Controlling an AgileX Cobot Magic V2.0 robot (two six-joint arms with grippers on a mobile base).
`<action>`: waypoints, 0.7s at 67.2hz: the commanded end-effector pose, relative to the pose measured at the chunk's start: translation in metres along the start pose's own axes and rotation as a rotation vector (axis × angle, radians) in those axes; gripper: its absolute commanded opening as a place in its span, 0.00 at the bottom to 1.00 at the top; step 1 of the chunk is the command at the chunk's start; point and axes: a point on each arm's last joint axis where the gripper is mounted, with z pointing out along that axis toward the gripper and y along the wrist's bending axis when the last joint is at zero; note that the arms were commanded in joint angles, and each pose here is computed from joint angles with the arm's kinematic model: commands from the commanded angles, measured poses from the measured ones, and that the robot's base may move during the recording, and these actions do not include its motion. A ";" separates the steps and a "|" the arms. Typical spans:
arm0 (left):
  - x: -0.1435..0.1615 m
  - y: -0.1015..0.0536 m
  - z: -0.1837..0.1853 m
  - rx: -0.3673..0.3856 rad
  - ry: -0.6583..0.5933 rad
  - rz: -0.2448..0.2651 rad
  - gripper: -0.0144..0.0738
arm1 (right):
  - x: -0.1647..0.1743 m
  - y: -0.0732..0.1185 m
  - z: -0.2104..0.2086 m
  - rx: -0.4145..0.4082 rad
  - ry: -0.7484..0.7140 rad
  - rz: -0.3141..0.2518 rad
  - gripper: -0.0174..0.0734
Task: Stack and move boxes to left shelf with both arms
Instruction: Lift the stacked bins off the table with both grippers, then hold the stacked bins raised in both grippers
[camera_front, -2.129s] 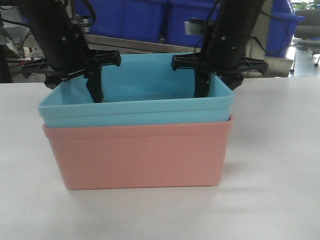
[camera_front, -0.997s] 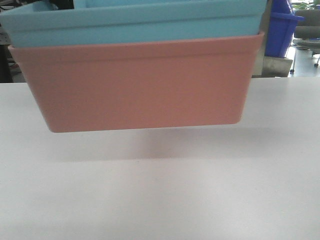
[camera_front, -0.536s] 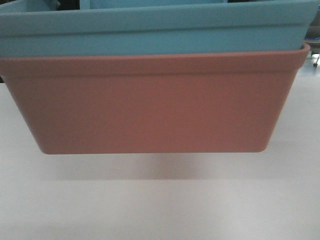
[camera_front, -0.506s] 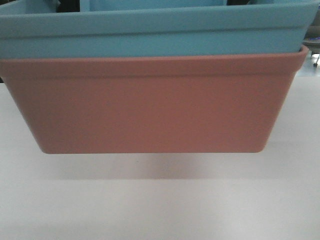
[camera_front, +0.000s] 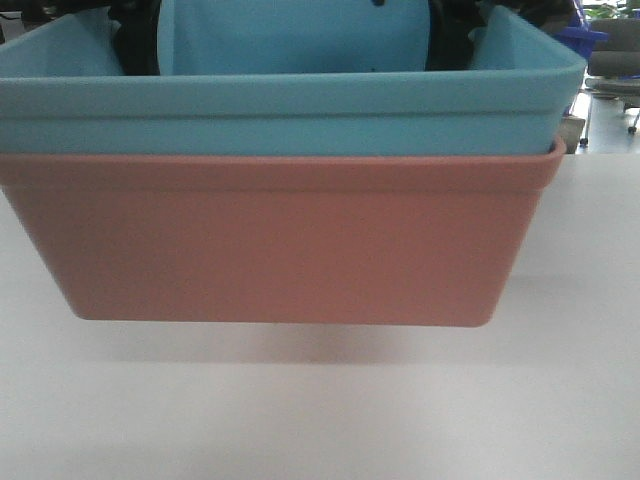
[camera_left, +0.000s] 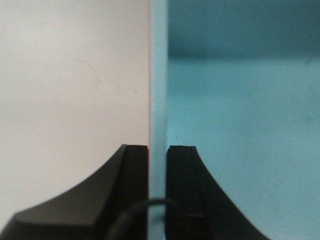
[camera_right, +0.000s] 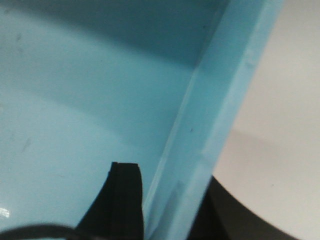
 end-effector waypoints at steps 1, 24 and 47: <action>-0.020 -0.031 -0.033 0.301 -0.210 -0.080 0.16 | -0.029 0.027 -0.029 -0.203 -0.279 0.076 0.25; -0.019 -0.039 -0.012 0.298 -0.194 -0.071 0.16 | -0.028 0.030 -0.020 -0.210 -0.266 0.079 0.25; -0.022 -0.042 -0.011 0.320 -0.231 -0.062 0.16 | -0.028 0.030 -0.018 -0.208 -0.260 0.079 0.25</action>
